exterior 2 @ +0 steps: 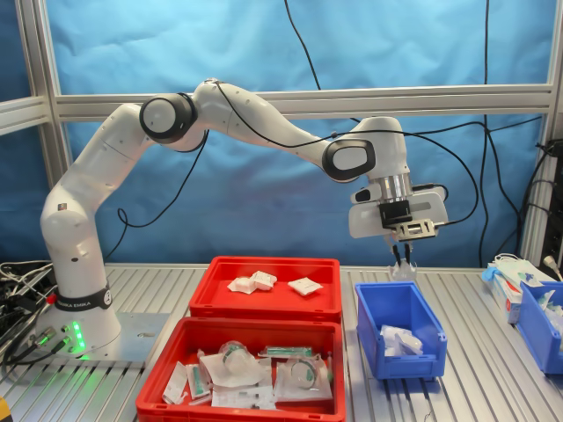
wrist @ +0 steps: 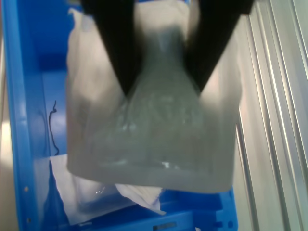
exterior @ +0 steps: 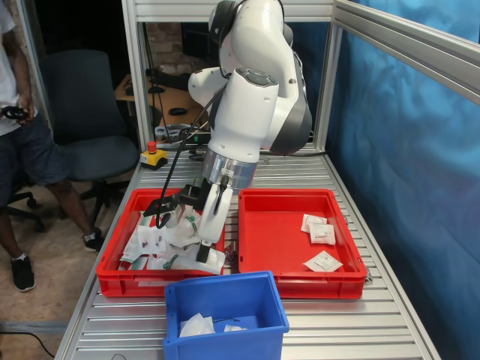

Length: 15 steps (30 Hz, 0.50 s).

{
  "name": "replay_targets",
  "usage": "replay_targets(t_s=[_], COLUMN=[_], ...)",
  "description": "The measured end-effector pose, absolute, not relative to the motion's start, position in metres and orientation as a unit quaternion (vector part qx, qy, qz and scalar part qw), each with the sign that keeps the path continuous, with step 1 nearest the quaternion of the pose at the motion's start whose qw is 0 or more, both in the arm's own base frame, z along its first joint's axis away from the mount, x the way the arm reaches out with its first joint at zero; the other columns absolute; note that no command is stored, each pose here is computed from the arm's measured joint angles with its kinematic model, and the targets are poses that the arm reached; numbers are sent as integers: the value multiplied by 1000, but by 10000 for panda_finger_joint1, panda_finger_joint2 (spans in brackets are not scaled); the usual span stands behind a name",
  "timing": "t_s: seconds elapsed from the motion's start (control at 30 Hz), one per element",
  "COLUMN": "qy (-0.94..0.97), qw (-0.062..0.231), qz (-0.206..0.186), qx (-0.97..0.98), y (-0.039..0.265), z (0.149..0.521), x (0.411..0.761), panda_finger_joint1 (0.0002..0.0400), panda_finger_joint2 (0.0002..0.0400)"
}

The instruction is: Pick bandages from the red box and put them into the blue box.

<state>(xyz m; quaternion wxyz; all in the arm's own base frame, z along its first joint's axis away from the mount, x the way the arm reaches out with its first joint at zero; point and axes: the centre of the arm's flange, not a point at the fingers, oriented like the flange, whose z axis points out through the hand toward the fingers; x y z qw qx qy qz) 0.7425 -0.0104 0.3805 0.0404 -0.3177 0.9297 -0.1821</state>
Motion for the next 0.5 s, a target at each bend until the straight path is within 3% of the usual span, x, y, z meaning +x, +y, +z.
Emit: replay_targets(t_s=[0.13, 0.17, 0.27, 0.3, 0.47, 0.5], qy=[930, 930, 930, 930, 930, 930], qw=[40, 40, 40, 40, 40, 40], qz=[-182, -182, -182, -182, -182, -182], qx=[-318, -318, -318, -318, -318, -318], y=[-10, -10, -10, -10, -10, -10], z=[381, 381, 381, 381, 381, 381], x=[742, 742, 742, 742, 742, 742], panda_finger_joint1=[44, 78, 78, 128, 128, 178], panda_finger_joint2=[44, 78, 78, 128, 128, 178])
